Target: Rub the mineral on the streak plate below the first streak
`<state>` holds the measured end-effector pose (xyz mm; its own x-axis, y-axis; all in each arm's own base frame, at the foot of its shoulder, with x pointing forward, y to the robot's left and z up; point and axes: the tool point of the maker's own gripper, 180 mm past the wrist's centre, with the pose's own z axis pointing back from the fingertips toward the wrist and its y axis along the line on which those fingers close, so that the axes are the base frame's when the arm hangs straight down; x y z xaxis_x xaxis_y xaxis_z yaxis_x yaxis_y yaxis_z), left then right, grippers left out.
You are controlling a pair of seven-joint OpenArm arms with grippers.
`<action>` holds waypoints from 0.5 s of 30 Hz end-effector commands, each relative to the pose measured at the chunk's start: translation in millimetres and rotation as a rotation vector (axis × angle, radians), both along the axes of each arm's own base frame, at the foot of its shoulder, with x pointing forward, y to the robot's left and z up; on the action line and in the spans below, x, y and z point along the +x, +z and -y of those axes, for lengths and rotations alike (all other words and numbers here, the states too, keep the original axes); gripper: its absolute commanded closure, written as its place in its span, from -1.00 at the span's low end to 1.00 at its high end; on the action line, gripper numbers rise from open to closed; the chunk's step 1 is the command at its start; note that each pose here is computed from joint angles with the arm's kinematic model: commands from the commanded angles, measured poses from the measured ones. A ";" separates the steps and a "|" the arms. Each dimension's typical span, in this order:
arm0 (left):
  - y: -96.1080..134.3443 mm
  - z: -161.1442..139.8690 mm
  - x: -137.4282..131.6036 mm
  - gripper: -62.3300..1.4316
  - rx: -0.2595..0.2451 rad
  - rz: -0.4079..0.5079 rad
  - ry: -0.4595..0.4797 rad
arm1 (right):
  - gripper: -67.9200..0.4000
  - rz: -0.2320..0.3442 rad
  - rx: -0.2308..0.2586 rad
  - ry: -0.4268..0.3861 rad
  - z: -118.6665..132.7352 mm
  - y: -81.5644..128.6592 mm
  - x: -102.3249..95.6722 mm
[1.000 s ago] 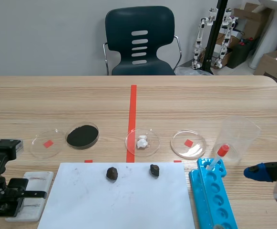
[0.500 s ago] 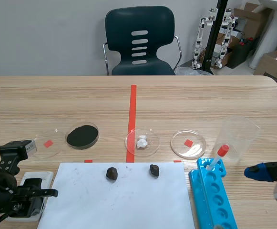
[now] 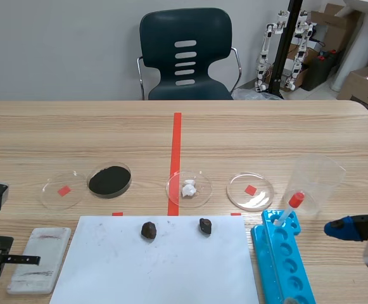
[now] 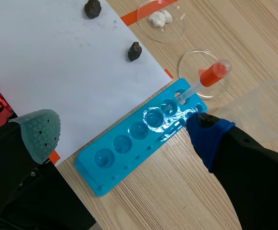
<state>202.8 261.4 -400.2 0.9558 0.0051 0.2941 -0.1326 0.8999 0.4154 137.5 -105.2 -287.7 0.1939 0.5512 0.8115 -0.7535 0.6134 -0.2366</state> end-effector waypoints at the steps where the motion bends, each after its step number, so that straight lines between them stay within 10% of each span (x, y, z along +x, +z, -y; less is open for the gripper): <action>1: 5.4 -8.2 2.8 0.49 0.032 0.014 -0.001 | -0.61 0.027 0.008 0.013 -2.7 7.6 4.5; 15: 24.8 12.4 4.2 0.49 0.010 0.171 -0.066 | -0.61 0.027 0.008 0.013 -2.7 7.6 4.5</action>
